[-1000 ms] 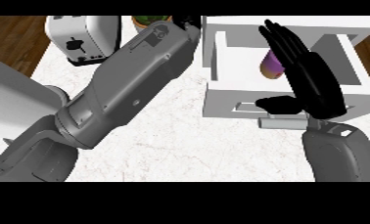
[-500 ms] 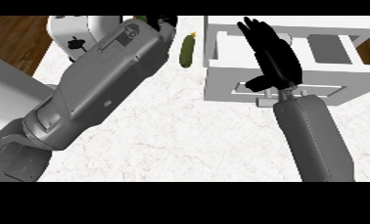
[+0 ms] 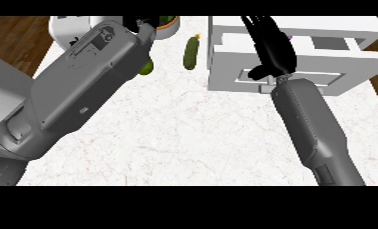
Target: Pick up the can, place it into the drawer and close the drawer
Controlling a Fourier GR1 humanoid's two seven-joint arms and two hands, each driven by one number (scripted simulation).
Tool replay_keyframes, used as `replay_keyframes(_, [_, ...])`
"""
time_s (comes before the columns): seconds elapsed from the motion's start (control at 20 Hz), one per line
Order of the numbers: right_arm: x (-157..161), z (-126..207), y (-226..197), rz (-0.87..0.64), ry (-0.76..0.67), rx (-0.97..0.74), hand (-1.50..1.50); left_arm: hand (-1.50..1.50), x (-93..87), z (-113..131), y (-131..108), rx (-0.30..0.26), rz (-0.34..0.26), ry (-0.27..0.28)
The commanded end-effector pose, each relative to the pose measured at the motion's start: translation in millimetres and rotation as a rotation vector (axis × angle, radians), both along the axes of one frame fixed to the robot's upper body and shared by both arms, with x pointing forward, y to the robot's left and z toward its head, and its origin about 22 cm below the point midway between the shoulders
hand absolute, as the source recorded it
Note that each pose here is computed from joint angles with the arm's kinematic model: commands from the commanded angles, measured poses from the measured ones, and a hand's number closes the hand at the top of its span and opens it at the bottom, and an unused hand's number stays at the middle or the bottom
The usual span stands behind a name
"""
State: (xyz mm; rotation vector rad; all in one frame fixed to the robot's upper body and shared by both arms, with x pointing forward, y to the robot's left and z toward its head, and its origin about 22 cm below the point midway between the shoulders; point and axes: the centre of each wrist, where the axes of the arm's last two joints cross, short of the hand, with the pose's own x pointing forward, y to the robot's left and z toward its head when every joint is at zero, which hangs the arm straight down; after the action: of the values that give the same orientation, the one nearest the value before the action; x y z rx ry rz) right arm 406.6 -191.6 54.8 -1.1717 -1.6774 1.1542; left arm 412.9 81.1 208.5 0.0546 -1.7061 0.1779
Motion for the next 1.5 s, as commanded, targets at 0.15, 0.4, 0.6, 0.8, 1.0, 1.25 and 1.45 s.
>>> replay_keyframes(0.15, [9, -33, -1, -0.061, -0.019, 0.002, -1.50, -1.50, -3.7, 22, 14, -0.008, -0.001, -0.011])
replay_keyframes(0.4, [26, -15, -12, -0.077, -0.064, 0.004, -1.50, -1.50, -13.7, 15, 11, -0.006, -0.023, -0.016])
replay_keyframes(0.6, [42, 14, -15, -0.113, -0.100, -0.008, -1.50, -1.50, -11.2, 16, 39, -0.003, 0.006, -0.027])
replay_keyframes(0.8, [47, 20, -15, -0.137, -0.151, 0.003, -1.50, -1.50, -15.9, 18, 43, 0.018, -0.023, -0.020])
replay_keyframes(1.0, [57, 46, -15, -0.152, -0.173, -0.010, -1.50, -1.50, -28.9, 21, 19, 0.009, -0.046, -0.024])
replay_keyframes(1.25, [61, 56, -22, -0.168, -0.179, -0.039, -1.50, -1.50, -26.0, 15, 36, 0.002, -0.027, -0.014])
replay_keyframes(1.45, [65, 65, -15, -0.166, -0.149, -0.012, -1.50, -1.50, -28.8, 6, 31, 0.015, -0.032, -0.016])
